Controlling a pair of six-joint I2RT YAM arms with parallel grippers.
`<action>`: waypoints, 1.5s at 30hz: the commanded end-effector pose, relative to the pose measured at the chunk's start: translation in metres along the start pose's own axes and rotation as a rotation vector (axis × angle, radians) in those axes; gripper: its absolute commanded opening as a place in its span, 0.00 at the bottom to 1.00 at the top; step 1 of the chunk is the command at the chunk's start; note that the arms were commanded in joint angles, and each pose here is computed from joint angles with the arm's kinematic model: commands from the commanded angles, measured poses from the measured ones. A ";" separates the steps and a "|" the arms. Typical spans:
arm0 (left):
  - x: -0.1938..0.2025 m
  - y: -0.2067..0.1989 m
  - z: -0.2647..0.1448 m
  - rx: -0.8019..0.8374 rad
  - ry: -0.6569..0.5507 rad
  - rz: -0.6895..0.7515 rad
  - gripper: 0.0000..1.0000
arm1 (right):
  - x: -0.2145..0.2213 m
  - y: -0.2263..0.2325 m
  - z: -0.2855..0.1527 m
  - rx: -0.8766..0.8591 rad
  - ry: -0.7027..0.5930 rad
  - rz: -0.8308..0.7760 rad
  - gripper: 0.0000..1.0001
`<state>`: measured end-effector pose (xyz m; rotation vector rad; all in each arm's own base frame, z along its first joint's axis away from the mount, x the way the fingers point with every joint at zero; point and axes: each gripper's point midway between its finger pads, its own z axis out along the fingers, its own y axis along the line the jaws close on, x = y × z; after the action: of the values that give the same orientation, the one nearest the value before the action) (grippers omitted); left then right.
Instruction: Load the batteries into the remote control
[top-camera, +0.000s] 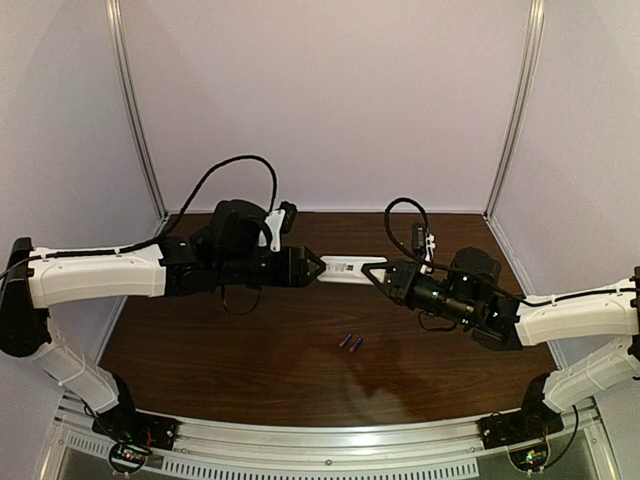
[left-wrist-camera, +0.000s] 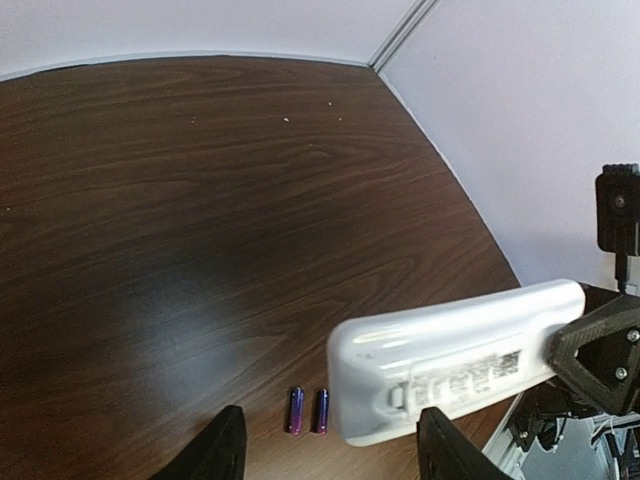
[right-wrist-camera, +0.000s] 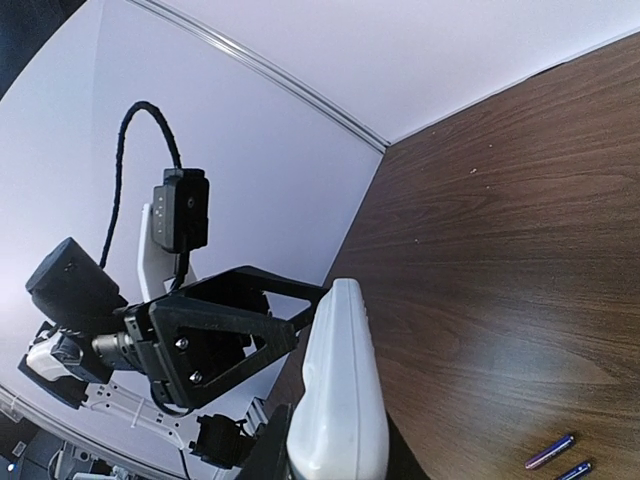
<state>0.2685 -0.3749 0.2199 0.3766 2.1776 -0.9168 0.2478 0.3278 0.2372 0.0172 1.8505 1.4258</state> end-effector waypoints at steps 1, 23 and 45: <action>-0.008 0.002 -0.011 0.045 -0.022 0.015 0.59 | 0.001 0.014 -0.007 -0.065 0.018 -0.014 0.00; 0.000 0.027 -0.004 -0.091 -0.001 0.030 0.54 | 0.003 0.027 -0.002 -0.131 0.042 0.057 0.00; 0.019 0.017 0.020 -0.095 0.061 0.096 0.53 | -0.004 0.031 0.003 -0.143 0.011 0.083 0.00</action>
<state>0.2760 -0.3659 0.1954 0.4185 2.2270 -0.7317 0.2438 0.3347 0.2241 0.0461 1.9155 1.4996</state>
